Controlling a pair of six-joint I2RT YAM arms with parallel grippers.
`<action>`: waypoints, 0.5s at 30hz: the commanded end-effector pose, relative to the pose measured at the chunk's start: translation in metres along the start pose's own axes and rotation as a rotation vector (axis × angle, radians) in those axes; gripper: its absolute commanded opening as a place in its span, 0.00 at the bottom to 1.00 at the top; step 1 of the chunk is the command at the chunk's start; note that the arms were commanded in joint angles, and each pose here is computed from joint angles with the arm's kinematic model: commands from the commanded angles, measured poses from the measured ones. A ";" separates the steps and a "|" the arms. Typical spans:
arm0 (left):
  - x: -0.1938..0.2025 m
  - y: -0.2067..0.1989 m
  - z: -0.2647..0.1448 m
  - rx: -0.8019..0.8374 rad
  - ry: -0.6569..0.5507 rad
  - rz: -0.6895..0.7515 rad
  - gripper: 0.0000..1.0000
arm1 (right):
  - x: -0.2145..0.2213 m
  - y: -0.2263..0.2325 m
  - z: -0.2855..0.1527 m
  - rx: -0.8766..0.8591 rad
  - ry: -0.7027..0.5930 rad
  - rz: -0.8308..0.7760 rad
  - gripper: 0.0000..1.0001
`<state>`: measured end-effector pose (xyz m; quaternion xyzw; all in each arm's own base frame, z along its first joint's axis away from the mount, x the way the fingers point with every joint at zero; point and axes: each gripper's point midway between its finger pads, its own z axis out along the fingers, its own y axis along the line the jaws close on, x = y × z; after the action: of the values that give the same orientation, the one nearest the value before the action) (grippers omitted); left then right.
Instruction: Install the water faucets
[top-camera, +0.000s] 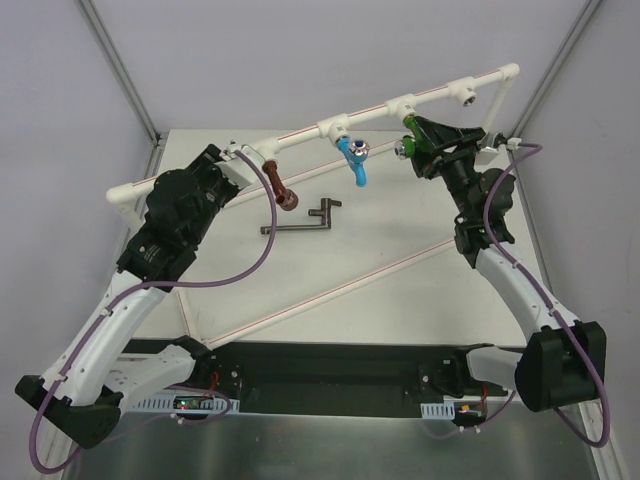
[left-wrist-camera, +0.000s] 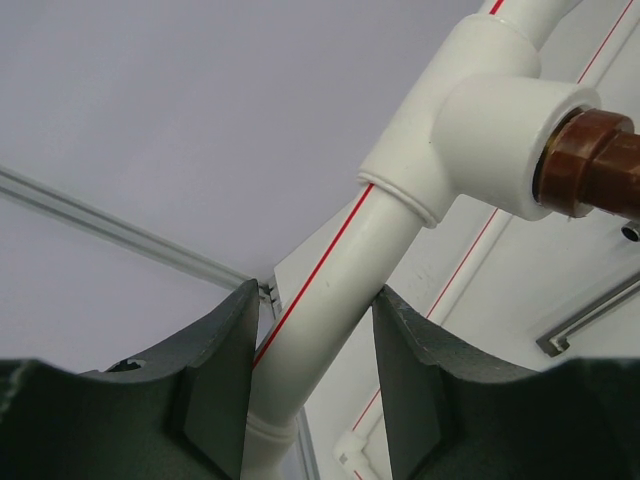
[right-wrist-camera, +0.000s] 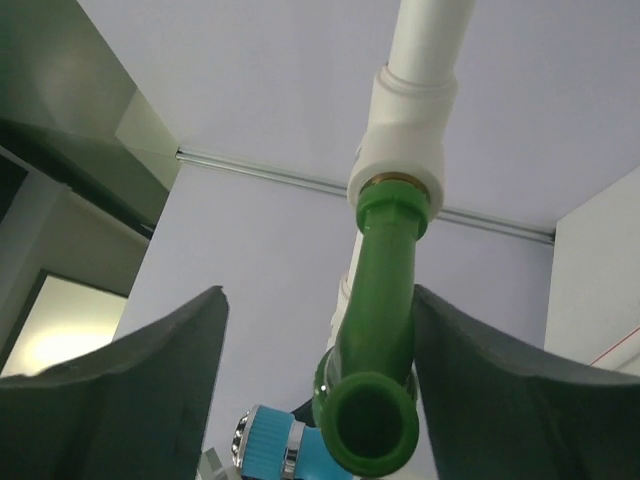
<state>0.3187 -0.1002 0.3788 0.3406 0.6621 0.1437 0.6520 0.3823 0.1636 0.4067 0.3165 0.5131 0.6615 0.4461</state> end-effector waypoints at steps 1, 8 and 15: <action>0.041 -0.045 0.001 0.130 0.146 -0.085 0.00 | 0.001 0.060 -0.012 -0.176 -0.009 -0.123 0.81; 0.042 -0.046 0.001 0.133 0.148 -0.083 0.00 | -0.008 0.052 -0.032 -0.077 -0.023 -0.299 1.00; 0.041 -0.045 0.001 0.132 0.146 -0.085 0.00 | -0.020 0.039 -0.061 0.125 -0.021 -0.618 0.96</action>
<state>0.3177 -0.1011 0.3778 0.3436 0.6620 0.1405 0.6511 0.3466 0.1319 0.4142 0.2510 0.5759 0.5525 0.5478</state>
